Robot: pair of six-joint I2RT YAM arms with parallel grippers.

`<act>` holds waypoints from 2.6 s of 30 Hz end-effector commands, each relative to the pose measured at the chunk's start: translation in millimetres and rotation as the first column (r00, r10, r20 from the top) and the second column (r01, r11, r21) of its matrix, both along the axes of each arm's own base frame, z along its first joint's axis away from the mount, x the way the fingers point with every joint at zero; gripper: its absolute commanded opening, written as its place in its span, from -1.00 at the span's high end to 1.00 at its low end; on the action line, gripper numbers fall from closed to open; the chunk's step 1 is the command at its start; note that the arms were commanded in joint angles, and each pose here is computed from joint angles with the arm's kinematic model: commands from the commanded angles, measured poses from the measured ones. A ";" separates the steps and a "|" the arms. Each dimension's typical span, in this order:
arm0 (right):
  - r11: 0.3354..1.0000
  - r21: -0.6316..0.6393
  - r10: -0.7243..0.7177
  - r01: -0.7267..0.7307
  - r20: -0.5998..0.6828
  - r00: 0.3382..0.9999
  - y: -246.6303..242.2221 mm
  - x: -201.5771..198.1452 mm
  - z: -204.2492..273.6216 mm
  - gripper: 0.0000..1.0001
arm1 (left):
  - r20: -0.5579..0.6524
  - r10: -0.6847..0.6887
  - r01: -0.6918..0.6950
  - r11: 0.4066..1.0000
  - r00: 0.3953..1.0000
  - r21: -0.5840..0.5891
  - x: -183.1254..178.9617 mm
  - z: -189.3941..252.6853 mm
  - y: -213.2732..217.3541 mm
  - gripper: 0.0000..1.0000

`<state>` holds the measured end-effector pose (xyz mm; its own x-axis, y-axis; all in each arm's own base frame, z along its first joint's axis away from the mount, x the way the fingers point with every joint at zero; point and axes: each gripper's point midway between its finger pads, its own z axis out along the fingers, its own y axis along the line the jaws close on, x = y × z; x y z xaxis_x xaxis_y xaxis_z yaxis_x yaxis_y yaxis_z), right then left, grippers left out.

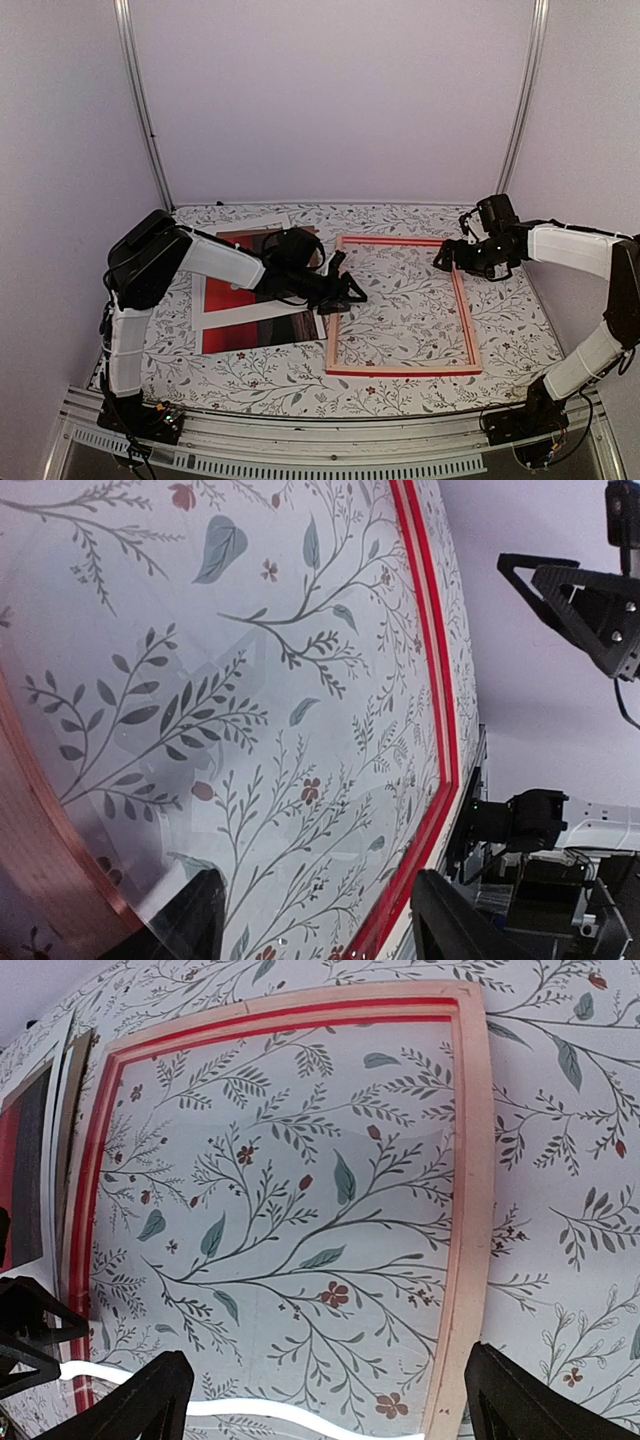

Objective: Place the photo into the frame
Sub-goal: Place the glass panel in the frame body, then place the glass panel at the frame body.

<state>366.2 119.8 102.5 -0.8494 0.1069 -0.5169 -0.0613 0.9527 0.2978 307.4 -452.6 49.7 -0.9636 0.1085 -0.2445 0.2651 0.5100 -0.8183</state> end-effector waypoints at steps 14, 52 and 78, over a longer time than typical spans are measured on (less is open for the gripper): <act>0.969 0.088 0.231 -0.233 0.031 0.972 97.8 5.4 -2.2 -0.98 | 0.089 0.002 -0.009 0.997 0.996 0.071 -1.7 15.8 -0.2 -0.65; 0.954 0.088 0.297 -0.287 -0.139 0.945 120.6 -19.2 -75.8 -0.98 | 0.261 0.061 -0.131 0.958 0.963 0.257 9.8 29.8 40.4 -0.81; 0.978 -0.027 0.206 -0.205 0.086 0.975 86.3 18.5 11.7 -0.98 | 0.505 0.104 -0.310 0.887 0.857 0.342 70.4 47.0 47.8 -0.82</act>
<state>370.8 218.2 96.1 -0.8373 -0.0899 -0.5392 -0.2919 0.9075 0.3020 363.3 -404.5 92.5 -0.7829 0.1057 -0.6131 0.4028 0.8372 -0.3700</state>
